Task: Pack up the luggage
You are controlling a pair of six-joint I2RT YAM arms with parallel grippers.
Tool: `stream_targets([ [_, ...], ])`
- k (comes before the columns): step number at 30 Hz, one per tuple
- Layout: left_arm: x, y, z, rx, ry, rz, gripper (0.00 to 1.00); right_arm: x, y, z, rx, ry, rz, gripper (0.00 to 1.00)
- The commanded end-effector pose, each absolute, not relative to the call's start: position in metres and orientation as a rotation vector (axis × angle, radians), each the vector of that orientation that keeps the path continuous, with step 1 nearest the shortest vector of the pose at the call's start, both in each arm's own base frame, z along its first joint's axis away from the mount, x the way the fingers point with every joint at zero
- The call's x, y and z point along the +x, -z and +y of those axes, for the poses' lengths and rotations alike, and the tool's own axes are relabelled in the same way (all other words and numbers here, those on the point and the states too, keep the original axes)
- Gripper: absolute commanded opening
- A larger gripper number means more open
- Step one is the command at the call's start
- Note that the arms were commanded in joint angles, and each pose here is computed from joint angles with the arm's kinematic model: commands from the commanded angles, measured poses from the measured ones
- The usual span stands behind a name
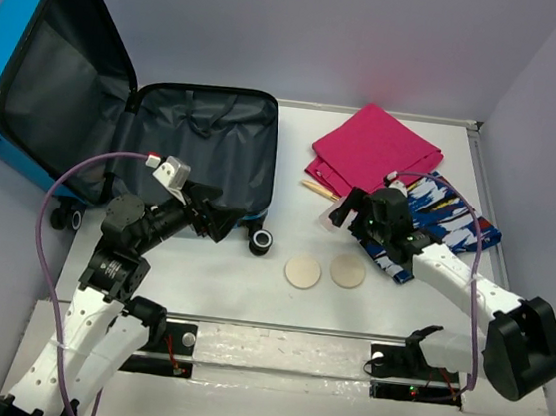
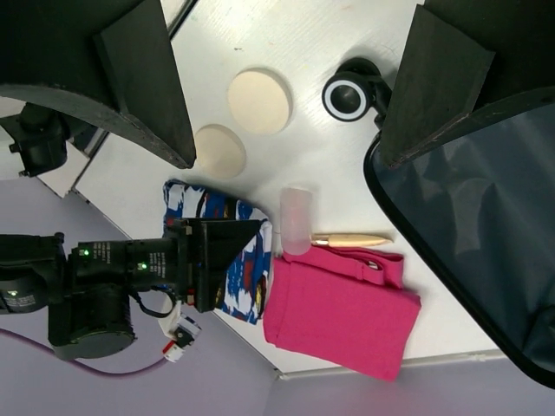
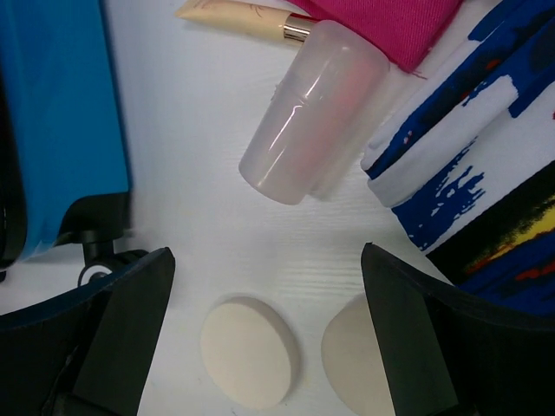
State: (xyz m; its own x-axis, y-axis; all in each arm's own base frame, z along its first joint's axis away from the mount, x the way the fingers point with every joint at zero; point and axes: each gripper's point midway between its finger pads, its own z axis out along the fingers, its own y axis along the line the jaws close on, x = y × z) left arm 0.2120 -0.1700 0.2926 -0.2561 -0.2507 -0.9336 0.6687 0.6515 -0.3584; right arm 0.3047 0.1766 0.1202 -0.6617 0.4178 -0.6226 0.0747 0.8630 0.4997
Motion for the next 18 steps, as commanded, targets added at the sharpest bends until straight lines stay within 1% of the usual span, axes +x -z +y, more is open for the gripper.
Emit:
stream_targets([
  [1, 0.204, -0.316, -0.182, 0.431, 0.973, 1.534, 0.99, 0.335, -0.143, 0.196, 0.43, -0.627, 2.13, 0.94],
  [8, 0.204, -0.316, -0.182, 0.433, 0.969, 1.532, 0.99, 0.356, -0.12, 0.206, 0.48, -0.588, 2.158, 0.9],
  [12, 0.205, -0.316, -0.181, 0.429, 0.966, 1.533, 0.99, 0.365, -0.107, 0.214, 0.507, -0.593, 2.18, 0.85],
  [14, 0.205, -0.316, -0.181, 0.429, 0.966, 1.533, 0.99, 0.369, -0.102, 0.215, 0.525, -0.588, 2.18, 0.84],
  [18, 0.205, -0.316, -0.181, 0.427, 0.96, 1.535, 0.99, 0.373, -0.077, 0.211, 0.57, -0.523, 2.216, 0.79],
])
